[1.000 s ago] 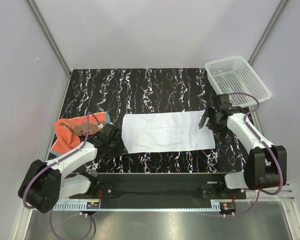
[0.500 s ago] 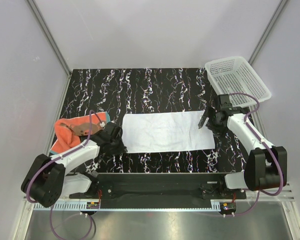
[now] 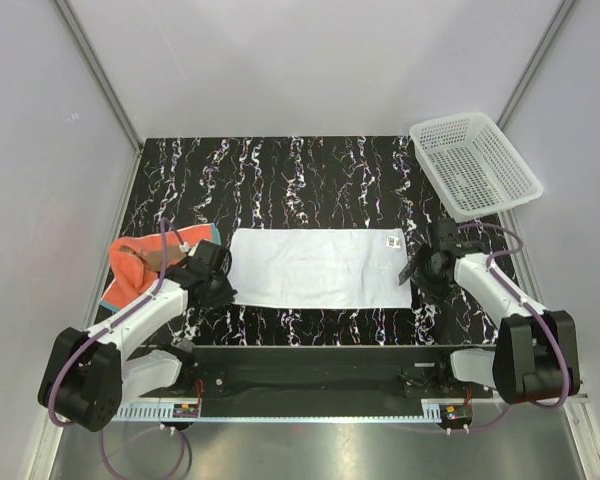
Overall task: Roll the towels
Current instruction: Flatten the towel, then fold the towel
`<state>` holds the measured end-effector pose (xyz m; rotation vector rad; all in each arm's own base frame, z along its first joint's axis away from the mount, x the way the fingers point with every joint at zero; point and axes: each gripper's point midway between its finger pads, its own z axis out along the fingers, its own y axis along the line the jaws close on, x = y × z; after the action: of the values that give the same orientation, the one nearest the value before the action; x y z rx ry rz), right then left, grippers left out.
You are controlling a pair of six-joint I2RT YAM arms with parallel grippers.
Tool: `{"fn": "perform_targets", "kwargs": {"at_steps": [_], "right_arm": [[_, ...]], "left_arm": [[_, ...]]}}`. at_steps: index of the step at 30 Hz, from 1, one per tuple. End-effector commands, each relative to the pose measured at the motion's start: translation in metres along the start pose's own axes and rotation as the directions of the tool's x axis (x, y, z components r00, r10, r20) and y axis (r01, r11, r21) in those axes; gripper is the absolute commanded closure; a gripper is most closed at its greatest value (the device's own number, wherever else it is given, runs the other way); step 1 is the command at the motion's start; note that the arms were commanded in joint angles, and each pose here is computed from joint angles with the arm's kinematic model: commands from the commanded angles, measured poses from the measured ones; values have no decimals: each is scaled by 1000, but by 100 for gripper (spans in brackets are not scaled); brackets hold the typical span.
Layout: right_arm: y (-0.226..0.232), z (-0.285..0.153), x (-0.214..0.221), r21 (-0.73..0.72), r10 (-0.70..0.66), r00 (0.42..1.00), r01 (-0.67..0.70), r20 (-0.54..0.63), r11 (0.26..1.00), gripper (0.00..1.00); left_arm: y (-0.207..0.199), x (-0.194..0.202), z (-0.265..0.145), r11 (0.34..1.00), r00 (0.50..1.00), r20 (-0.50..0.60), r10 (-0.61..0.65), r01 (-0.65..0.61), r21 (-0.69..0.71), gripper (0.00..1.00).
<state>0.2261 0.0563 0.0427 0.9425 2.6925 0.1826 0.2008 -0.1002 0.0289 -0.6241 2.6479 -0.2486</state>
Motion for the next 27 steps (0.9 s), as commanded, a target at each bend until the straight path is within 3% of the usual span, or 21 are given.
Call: {"fn": "perform_targets", "kwargs": {"at_steps": [1,5,15,22,27], "right_arm": [[0,-2,9,-29,102,995,-102,8,994,26],[-12,5,22,-10,131,991,-131,-6,991,29],[-13,16,28,-2,119,992,-119,-46,993,60],[-12,25,28,12,102,993,-102,-62,995,65],[-11,30,30,17,95,992,-94,-80,995,82]], "left_arm": [[0,-3,0,1000,1000,13,28,-28,8,100],[2,4,4,999,999,-2,38,-38,19,100],[1,3,8,998,998,-12,59,-59,19,100],[2,3,8,998,998,-12,59,-59,15,100],[2,3,8,998,998,-13,61,-61,14,100]]}}
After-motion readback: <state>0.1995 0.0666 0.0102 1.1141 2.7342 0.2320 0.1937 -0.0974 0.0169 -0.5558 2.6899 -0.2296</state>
